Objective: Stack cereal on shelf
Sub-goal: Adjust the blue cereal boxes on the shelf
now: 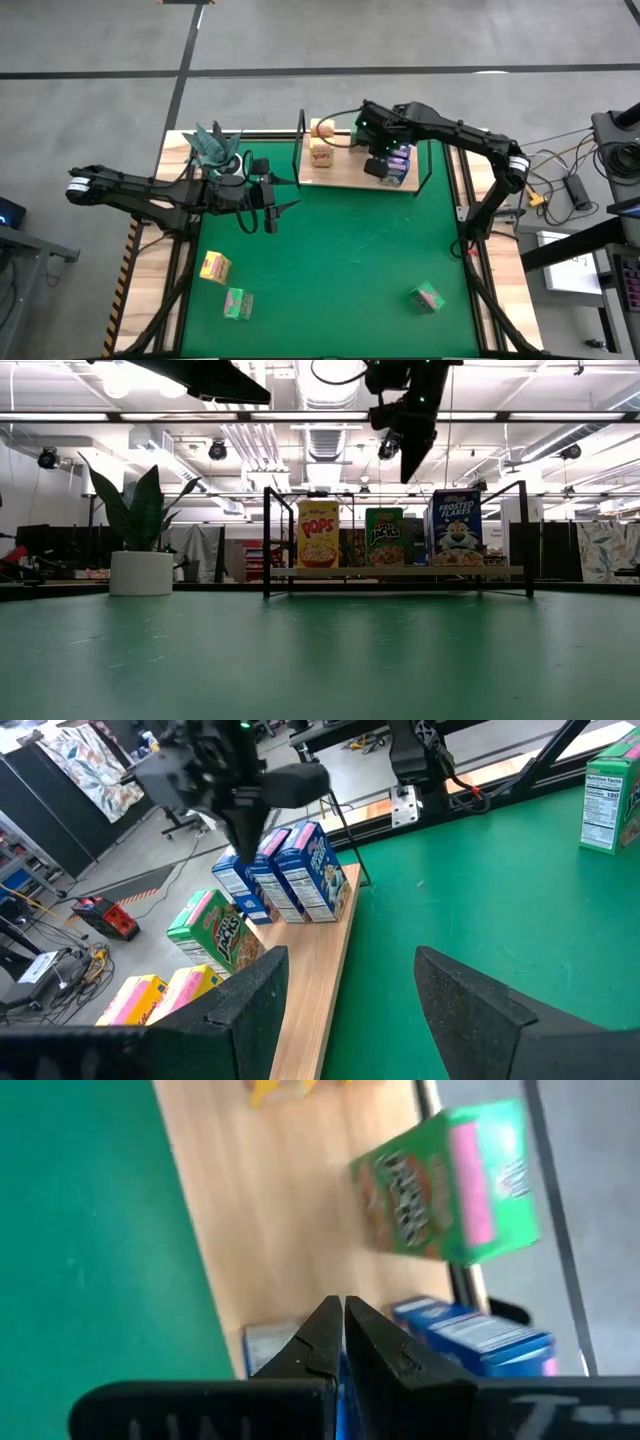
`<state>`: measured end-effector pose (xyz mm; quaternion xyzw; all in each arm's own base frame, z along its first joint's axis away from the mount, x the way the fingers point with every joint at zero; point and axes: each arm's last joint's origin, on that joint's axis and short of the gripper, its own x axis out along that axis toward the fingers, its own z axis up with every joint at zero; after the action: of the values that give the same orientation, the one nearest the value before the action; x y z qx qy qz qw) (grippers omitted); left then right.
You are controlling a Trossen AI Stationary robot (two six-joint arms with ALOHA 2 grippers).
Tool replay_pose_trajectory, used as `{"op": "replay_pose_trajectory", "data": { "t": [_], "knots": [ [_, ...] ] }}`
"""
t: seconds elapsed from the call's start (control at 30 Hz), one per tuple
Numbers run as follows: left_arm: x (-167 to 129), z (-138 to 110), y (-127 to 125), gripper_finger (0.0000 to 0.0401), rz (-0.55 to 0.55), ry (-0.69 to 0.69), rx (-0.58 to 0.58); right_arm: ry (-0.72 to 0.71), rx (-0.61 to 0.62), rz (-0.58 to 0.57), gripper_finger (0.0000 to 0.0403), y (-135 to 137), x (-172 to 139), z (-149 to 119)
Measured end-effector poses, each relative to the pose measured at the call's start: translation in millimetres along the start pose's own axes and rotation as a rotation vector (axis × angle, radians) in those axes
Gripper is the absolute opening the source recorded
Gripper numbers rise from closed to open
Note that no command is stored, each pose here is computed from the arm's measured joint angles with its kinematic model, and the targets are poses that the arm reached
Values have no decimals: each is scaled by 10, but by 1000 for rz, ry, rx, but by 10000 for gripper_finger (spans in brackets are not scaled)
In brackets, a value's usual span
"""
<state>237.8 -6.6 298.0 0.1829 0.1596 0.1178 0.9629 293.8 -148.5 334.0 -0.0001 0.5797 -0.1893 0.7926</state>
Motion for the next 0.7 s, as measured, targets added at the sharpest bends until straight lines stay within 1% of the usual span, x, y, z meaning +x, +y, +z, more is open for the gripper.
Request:
{"op": "replay_pose_trajectory", "data": {
  "t": [0.17, 0.37, 0.53, 0.7],
  "knots": [
    [0, 0, 0, 201, 0, 0, 0, -10, 23, -18, 9, -140, -11, -11],
    [0, 0, 0, 201, 0, 0, 1, 54, 64, -21, 9, -291, 73, -107],
    [0, 0, 0, 201, 0, 0, 4, 85, 69, -15, 9, -329, 156, -163],
    [0, 0, 0, 201, 0, 0, 4, 113, 50, -3, 9, -306, 228, -203]
  ]
}}
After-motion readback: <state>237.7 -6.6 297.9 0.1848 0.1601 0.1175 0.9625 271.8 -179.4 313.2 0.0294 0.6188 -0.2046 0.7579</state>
